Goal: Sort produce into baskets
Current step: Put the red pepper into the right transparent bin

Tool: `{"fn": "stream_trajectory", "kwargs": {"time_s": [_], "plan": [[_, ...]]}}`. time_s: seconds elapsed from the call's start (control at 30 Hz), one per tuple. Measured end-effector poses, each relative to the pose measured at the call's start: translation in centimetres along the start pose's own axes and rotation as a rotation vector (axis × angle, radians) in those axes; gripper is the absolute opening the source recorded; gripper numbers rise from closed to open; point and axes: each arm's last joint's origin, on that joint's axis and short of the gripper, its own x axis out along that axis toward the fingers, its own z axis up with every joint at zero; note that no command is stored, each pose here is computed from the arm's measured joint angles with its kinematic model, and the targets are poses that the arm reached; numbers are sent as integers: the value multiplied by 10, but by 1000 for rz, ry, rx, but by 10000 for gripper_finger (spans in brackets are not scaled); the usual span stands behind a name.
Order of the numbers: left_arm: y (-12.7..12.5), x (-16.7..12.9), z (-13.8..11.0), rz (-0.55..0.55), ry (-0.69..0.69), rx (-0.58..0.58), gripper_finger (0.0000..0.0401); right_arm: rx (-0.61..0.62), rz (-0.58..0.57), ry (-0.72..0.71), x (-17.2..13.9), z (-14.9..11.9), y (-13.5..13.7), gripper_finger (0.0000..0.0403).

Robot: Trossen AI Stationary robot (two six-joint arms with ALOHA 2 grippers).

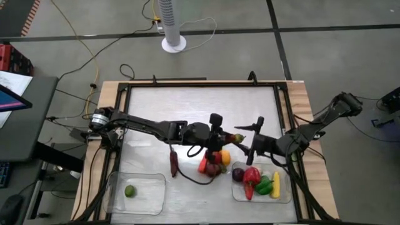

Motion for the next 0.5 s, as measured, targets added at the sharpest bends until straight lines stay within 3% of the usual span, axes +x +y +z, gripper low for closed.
{"fn": "stream_trajectory", "kwargs": {"time_s": [0.13, 0.3, 0.5], "plan": [[-2, -1, 2, -3, -9, 28, 110, -12, 65, -22, -2, 1, 4, 291], [-1, -1, 5, 16, -35, 63, 110, 7, 68, -20, -2, 1, 3, 286], [1, -1, 8, 36, -62, 114, 110, 24, 78, -20, 0, 0, 2, 256]]}}
